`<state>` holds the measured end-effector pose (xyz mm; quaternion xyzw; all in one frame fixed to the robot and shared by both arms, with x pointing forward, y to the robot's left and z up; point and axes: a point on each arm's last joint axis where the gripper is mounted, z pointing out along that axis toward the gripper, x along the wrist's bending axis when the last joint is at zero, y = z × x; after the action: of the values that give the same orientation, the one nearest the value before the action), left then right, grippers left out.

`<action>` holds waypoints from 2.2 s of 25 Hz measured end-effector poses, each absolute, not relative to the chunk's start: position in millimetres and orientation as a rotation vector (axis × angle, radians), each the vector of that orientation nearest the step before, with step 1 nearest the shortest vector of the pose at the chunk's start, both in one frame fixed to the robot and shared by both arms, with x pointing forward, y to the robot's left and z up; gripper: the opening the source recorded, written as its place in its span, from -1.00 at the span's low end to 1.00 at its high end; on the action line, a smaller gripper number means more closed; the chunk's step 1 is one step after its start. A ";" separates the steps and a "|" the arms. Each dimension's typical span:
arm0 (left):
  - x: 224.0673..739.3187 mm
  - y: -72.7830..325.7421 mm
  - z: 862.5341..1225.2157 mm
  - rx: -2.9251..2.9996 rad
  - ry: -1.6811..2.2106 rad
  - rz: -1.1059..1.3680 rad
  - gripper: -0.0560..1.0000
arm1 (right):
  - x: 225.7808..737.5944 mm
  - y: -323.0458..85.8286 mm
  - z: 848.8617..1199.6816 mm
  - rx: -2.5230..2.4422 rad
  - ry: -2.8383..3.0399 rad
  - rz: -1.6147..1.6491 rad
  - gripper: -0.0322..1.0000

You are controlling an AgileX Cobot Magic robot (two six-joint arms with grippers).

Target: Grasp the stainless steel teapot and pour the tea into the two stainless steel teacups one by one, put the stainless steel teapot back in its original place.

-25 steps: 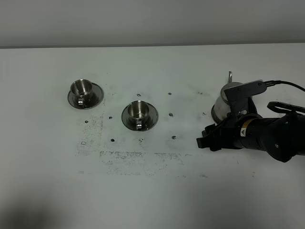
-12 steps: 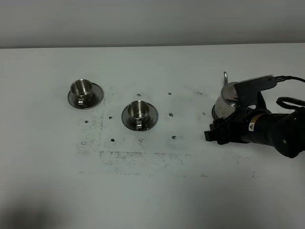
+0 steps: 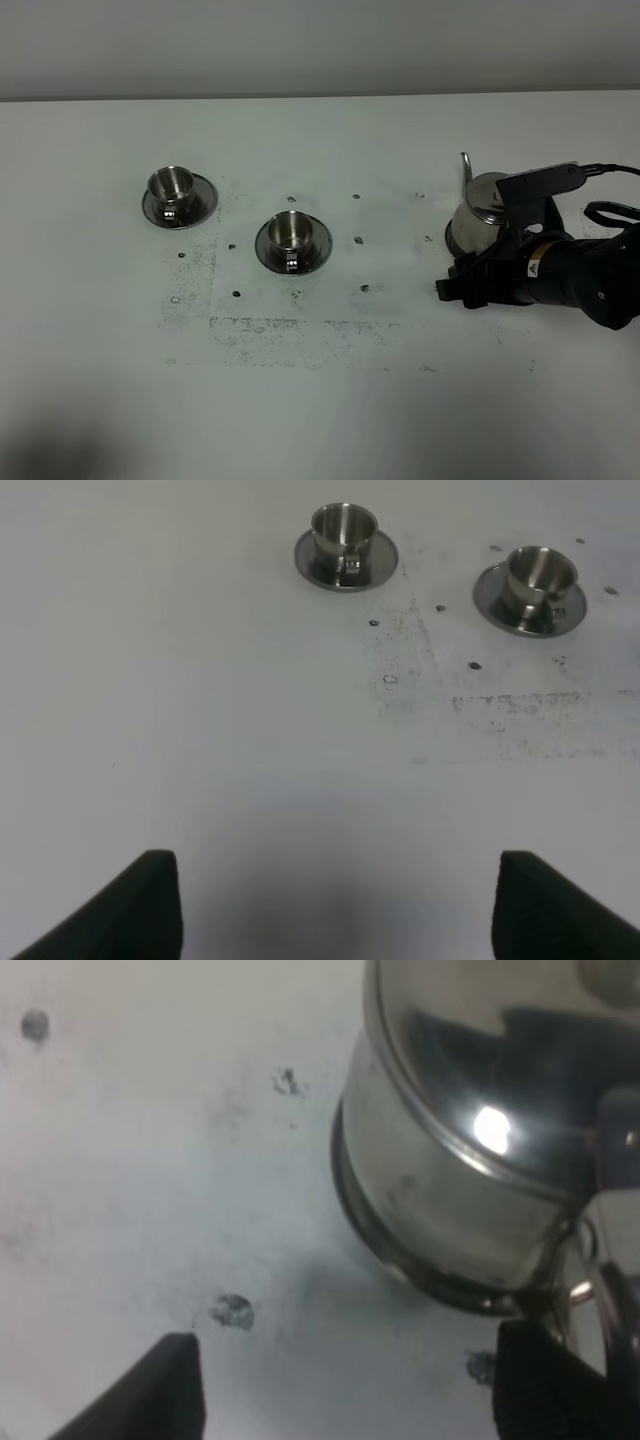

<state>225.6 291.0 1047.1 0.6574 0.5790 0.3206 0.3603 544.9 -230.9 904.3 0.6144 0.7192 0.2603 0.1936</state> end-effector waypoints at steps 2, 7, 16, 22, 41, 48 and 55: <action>225.6 291.0 1047.1 1.695 1.492 0.826 0.42 | 544.8 -231.0 904.2 1.725 2.019 0.728 0.20; 225.6 291.0 1047.1 1.695 1.492 0.826 0.42 | 544.7 -231.3 904.1 1.717 2.025 0.723 0.20; 225.6 291.0 1047.1 1.695 1.492 0.826 0.42 | 544.6 -231.3 904.0 1.693 2.042 0.715 0.20; 225.6 291.0 1047.1 1.695 1.492 0.826 0.42 | 544.7 -232.6 903.9 1.681 2.050 0.707 0.20; 225.6 291.0 1047.1 1.695 1.492 0.826 0.42 | 511.0 -218.9 965.9 1.726 2.199 0.457 0.20; 225.6 291.0 1047.1 1.695 1.492 0.826 0.42 | 482.9 -230.9 1055.7 1.689 2.345 0.210 0.20; 225.6 291.0 1047.1 1.695 1.492 0.826 0.42 | 482.0 -245.6 1070.2 1.692 2.333 0.093 0.20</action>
<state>225.6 291.0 1047.1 0.6574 0.5790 0.3206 0.3603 482.0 -245.6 1070.2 0.5819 0.8024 0.0319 0.1287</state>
